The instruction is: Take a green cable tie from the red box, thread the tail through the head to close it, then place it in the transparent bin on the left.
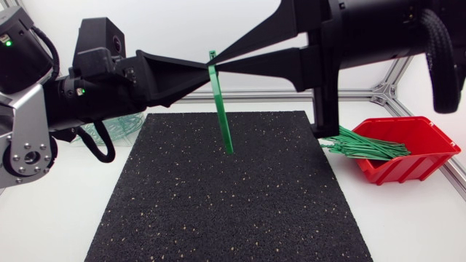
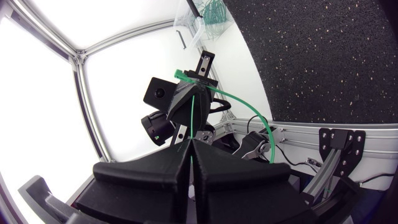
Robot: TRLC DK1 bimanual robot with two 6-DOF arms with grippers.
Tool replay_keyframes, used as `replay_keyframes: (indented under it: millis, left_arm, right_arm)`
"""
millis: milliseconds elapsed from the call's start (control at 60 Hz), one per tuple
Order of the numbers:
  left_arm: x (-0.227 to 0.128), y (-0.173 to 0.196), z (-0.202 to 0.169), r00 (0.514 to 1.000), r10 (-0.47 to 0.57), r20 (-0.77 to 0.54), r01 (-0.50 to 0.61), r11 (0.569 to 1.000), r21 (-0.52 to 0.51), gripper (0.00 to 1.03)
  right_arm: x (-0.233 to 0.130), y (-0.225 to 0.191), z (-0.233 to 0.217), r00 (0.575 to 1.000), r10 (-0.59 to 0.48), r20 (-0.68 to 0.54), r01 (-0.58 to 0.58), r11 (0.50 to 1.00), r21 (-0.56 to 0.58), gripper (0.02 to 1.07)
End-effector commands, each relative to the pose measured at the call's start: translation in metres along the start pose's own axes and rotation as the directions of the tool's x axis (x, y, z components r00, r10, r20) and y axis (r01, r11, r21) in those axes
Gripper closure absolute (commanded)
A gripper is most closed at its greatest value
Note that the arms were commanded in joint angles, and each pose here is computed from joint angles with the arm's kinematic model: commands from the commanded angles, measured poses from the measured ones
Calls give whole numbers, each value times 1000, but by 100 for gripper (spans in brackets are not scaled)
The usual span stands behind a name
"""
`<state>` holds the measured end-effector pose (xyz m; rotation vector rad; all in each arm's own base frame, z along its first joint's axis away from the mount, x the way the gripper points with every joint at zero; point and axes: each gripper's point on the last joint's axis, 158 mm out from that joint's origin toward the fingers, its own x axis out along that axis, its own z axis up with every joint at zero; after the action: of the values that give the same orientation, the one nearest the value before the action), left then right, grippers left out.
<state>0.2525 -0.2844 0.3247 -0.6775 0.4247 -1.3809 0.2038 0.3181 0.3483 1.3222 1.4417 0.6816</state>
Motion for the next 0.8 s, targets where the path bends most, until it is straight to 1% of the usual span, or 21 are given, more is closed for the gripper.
replay_keyframes:
  millis: [0, 450, 783]
  left_arm:
    - [-1, -2, -9, 1000, -10, -8, 10, 1000, -29, 100]
    - [0, 6, -15, 1000, -1, -20, 0, 998, -57, 100]
    - [0, 1, -12, 1000, -16, -13, 15, 998, -57, 100]
  right_arm:
    - [-2, 10, -5, 1000, 23, -1, -23, 1000, -1, 102]
    - [-7, 17, 1, 998, 51, 28, -50, 999, -19, 101]
    - [-6, 14, 8, 998, 51, 40, -50, 999, -13, 101]
